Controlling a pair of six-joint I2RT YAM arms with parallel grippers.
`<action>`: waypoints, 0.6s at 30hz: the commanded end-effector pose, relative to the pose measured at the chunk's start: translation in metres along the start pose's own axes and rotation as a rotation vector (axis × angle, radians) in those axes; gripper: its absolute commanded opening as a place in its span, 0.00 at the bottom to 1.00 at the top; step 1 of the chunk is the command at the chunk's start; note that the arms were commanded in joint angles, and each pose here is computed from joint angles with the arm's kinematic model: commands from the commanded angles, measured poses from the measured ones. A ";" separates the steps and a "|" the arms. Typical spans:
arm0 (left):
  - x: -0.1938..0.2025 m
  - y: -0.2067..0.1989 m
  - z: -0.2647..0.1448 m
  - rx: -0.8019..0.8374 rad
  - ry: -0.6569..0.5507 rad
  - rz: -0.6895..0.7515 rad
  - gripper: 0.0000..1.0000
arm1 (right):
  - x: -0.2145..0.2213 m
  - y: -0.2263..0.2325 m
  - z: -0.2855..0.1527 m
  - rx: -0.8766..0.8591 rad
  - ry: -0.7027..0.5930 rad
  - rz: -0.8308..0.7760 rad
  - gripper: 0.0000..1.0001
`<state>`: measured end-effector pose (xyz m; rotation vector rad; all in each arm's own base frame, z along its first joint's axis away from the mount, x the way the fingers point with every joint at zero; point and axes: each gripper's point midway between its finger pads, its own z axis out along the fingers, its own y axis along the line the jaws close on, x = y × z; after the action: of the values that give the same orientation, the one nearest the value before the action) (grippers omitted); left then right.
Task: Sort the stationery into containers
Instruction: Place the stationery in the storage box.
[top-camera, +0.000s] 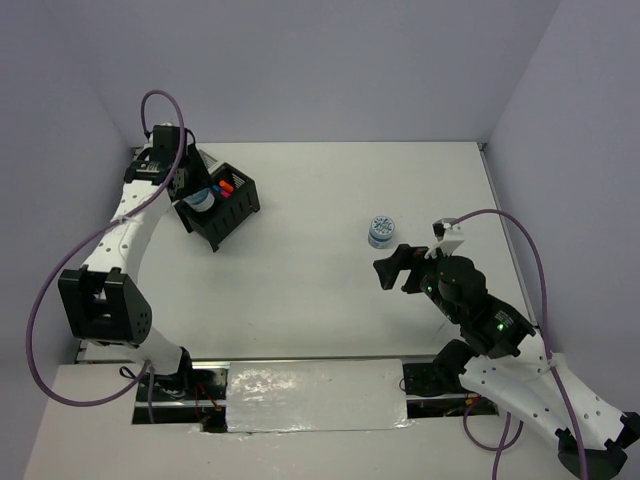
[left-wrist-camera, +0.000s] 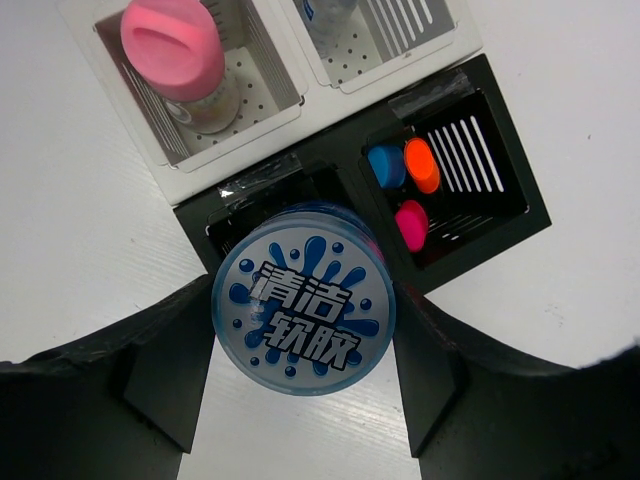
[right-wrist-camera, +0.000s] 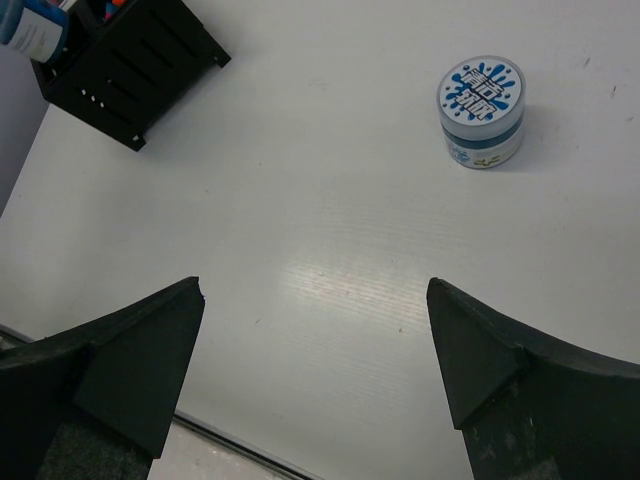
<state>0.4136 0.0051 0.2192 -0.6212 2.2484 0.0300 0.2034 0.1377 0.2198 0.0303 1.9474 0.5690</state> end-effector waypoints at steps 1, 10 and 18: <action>-0.011 -0.009 0.005 0.038 -0.041 -0.045 0.00 | -0.008 0.005 0.002 -0.024 -0.032 -0.004 1.00; -0.010 -0.002 0.010 0.002 -0.037 -0.058 0.00 | -0.007 0.006 0.000 -0.040 -0.036 -0.001 1.00; -0.005 0.002 0.015 -0.019 -0.021 -0.049 0.09 | -0.010 0.007 -0.001 -0.042 -0.042 0.000 1.00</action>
<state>0.4144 0.0080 0.2040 -0.6616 2.2673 0.0396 0.2014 0.1396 0.2169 0.0152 1.9506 0.5819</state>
